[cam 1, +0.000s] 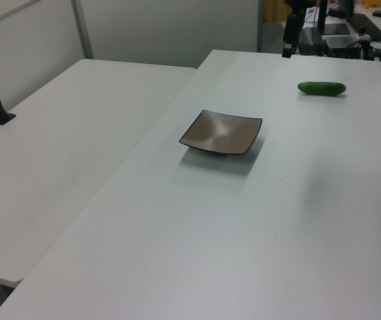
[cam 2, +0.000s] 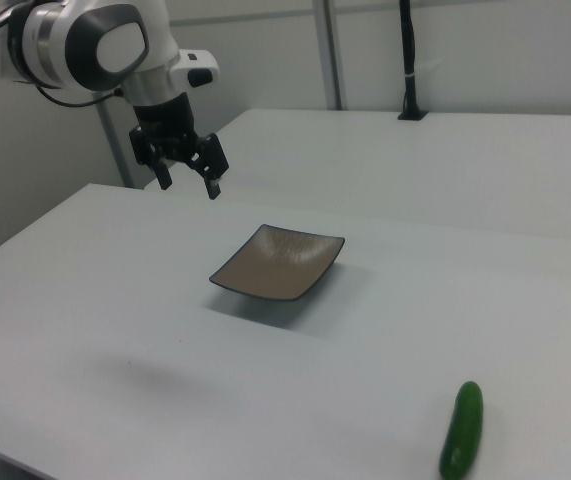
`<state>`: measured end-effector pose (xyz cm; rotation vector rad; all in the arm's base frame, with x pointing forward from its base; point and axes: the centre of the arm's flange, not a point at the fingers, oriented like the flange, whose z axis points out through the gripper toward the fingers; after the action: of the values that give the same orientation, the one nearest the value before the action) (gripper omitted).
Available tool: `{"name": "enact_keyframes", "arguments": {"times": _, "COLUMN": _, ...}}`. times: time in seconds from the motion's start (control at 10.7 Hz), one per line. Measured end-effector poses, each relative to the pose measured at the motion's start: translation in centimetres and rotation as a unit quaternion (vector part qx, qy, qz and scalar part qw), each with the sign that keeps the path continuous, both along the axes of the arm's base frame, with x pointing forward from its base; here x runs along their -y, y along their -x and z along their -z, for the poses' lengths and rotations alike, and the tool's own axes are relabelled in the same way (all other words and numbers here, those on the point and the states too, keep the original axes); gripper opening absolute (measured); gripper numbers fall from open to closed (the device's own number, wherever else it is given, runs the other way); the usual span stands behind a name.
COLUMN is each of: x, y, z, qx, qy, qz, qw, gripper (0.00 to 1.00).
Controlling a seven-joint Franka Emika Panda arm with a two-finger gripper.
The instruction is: Cucumber placed on a ceramic plate
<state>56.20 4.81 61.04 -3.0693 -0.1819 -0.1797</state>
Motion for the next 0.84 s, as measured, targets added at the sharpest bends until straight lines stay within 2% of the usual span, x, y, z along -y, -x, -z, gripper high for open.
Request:
{"name": "enact_keyframes", "arguments": {"times": 0.19, "x": 0.0, "y": 0.0, "z": 0.1, "qx": -0.002, "qy": 0.0, "qz": -0.003, "qw": 1.0, "gripper": 1.0}}
{"name": "enact_keyframes", "arguments": {"times": 0.28, "x": 0.0, "y": 0.3, "z": 0.4, "qx": -0.012, "qy": 0.003, "qz": -0.024, "qw": 0.9996, "gripper": 1.0}}
{"name": "enact_keyframes", "arguments": {"times": 0.47, "x": 0.9, "y": 0.9, "z": 1.0, "qx": -0.04, "qy": 0.01, "qz": -0.104, "qw": 0.9937, "gripper": 1.0}}
{"name": "enact_keyframes", "arguments": {"times": 0.56, "x": 1.8, "y": 1.0, "z": 1.2, "qx": -0.048, "qy": 0.011, "qz": -0.122, "qw": 0.9913, "gripper": 1.0}}
{"name": "enact_keyframes", "arguments": {"times": 0.84, "x": 6.0, "y": 1.0, "z": 1.5, "qx": -0.05, "qy": 0.01, "qz": -0.103, "qw": 0.9933, "gripper": 1.0}}
